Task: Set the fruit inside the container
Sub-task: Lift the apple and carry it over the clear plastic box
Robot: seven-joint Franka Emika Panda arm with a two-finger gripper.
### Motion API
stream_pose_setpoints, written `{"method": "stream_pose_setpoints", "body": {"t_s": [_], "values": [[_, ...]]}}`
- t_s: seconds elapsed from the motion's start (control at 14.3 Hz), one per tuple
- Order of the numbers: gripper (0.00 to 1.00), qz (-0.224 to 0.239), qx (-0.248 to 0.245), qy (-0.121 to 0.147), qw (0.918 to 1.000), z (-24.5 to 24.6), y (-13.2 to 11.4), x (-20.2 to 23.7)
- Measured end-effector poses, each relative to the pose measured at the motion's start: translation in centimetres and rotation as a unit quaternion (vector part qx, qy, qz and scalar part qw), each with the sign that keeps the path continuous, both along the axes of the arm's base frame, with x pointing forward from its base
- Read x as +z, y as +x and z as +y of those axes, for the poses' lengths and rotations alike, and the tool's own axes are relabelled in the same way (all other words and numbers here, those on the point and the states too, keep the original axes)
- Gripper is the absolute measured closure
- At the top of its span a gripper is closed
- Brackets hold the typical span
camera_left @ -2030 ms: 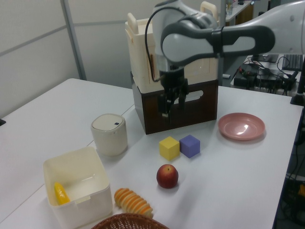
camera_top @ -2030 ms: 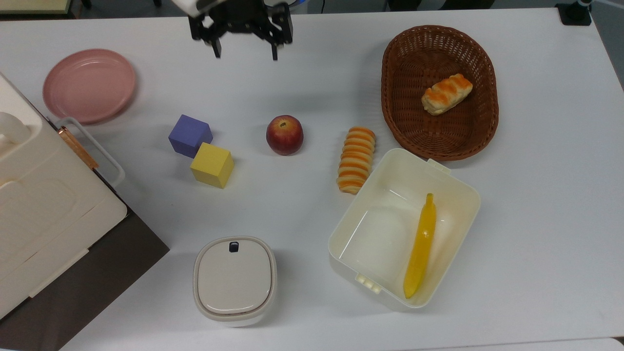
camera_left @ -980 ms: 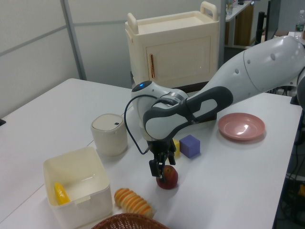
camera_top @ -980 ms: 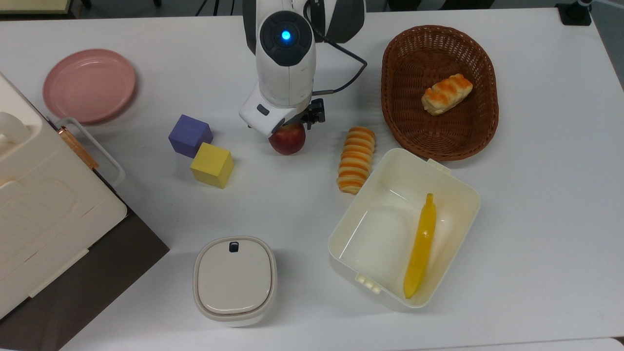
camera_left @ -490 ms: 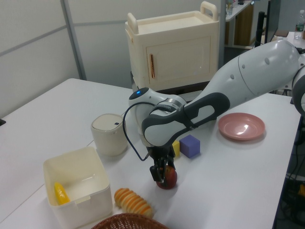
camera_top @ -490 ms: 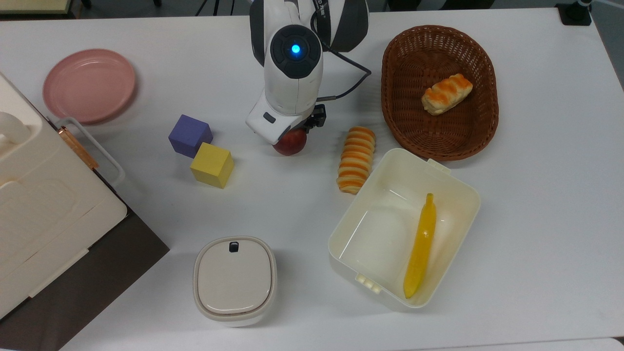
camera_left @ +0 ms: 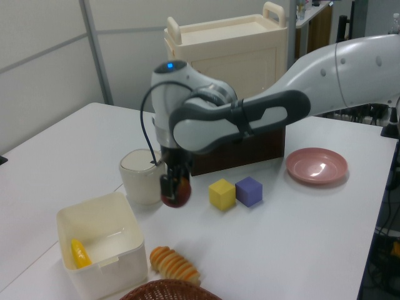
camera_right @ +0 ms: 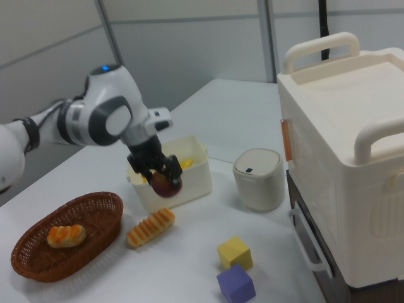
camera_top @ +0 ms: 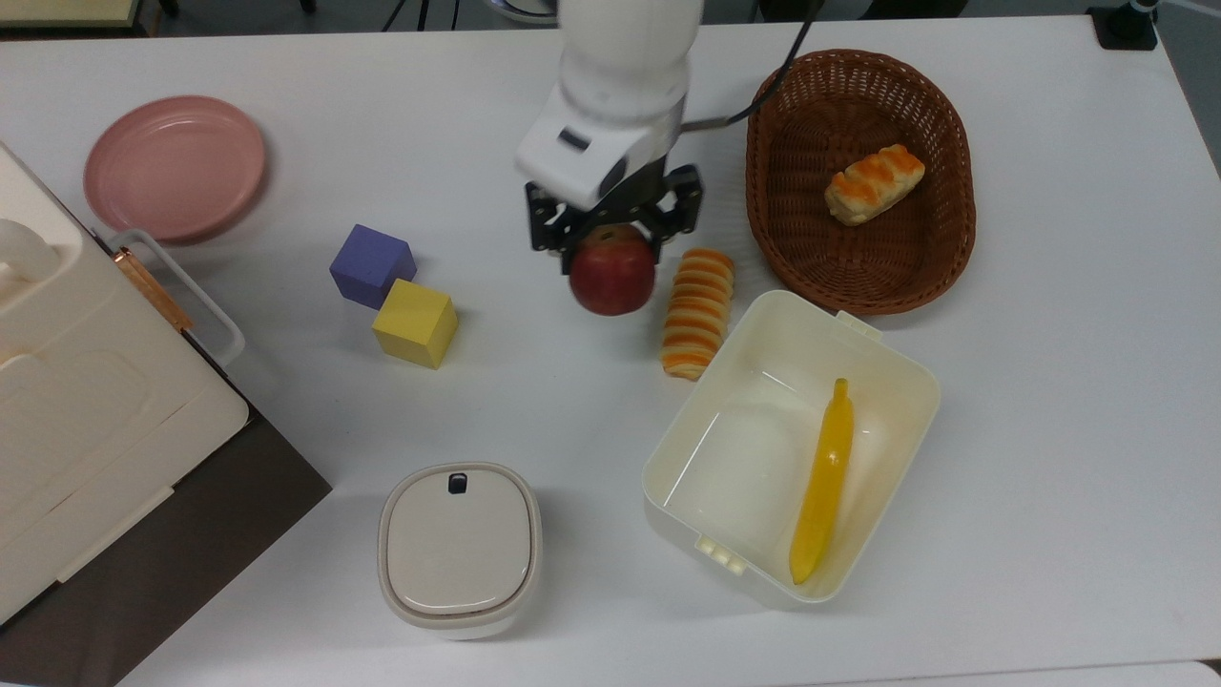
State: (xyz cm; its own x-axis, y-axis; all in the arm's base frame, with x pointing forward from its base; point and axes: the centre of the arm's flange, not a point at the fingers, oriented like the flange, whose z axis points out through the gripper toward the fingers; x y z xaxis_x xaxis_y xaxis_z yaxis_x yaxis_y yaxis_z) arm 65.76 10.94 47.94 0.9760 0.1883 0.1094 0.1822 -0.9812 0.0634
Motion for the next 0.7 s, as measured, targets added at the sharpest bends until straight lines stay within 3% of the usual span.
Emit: {"method": "stream_pose_setpoints", "body": {"t_s": [0.21, 0.42, 0.56, 0.7], "values": [[0.17, -0.096, 0.038, 0.024, 0.9944, 5.2, 0.9, 3.4], [0.17, -0.187, 0.077, 0.057, 0.9777, 10.6, 2.0, 2.8], [0.17, -0.203, 0.09, 0.066, 0.9729, 12.5, 2.4, 0.9], [0.13, -0.2, 0.091, 0.067, 0.9733, 12.8, 2.6, -0.2]]}}
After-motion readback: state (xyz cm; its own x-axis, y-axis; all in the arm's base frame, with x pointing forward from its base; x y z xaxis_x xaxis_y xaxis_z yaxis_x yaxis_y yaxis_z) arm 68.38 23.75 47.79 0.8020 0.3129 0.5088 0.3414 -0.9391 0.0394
